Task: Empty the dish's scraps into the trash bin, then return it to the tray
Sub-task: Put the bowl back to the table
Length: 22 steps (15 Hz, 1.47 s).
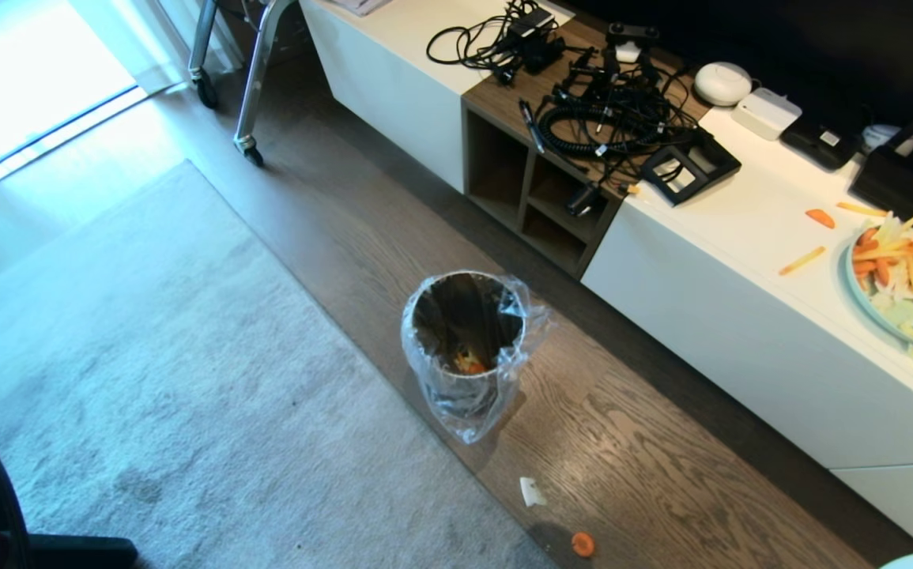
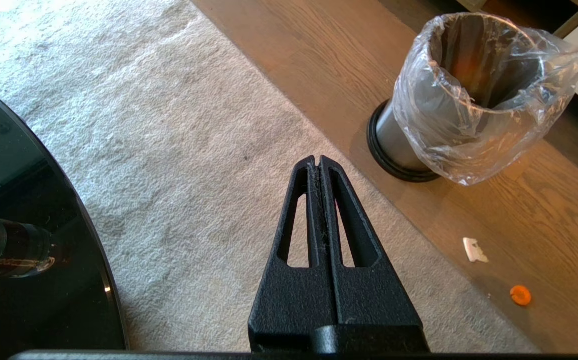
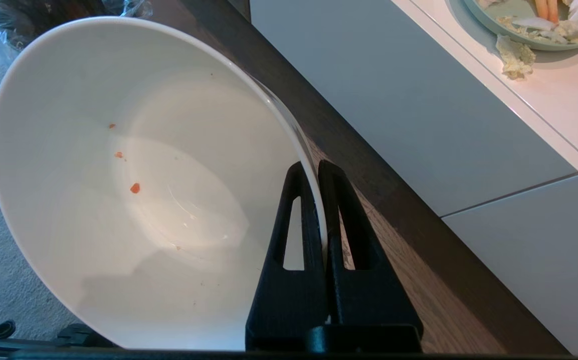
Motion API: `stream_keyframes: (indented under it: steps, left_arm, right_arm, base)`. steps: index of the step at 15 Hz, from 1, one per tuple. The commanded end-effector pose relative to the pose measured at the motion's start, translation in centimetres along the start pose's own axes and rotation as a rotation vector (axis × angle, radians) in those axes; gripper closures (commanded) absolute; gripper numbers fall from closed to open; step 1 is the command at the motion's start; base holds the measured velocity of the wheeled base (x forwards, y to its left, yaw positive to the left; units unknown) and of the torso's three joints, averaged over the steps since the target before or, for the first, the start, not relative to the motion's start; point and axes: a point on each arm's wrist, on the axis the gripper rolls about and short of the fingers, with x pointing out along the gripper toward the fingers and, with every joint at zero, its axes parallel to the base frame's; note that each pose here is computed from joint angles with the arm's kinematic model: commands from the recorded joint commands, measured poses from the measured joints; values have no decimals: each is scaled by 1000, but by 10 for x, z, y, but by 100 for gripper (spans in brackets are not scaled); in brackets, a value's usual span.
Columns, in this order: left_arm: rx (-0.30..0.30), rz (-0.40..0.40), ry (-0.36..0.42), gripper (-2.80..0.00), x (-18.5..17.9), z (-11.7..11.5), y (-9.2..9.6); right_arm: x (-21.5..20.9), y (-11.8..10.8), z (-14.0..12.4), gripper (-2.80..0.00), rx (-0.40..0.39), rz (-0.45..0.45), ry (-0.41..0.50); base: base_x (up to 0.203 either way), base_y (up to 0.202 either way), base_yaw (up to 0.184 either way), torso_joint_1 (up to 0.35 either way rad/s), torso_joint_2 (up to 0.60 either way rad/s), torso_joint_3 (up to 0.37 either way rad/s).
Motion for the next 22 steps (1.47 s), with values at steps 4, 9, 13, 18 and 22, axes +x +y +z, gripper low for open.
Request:
stream_keyframes:
  steps: [4,9,13,18,22]
  left_arm:
    - [-1,0,-1,0,0,0,0]
    - [-1,1,-1,0,0,0,0]
    - [-1,0,-1,0,0,0,0]
    - [-1,0,-1,0,0,0,0]
    - [0,0,-1,0,0,0,0]
  right_arm:
    - [0,0,0,0,-1,1,1]
    - [0,0,0,0,-1,1,1]
    - [0,0,0,0,-1,2,1]
    - [0,0,0,0,-1,1,1]
    - [0,0,0,0,-1,1,1]
  base:
    - [0,0,0,0,0,0]
    - [0,0,0,0,0,0]
    - [0,0,0,0,0,0]
    - [0,0,0,0,0,0]
    - [0,0,0,0,0,0]
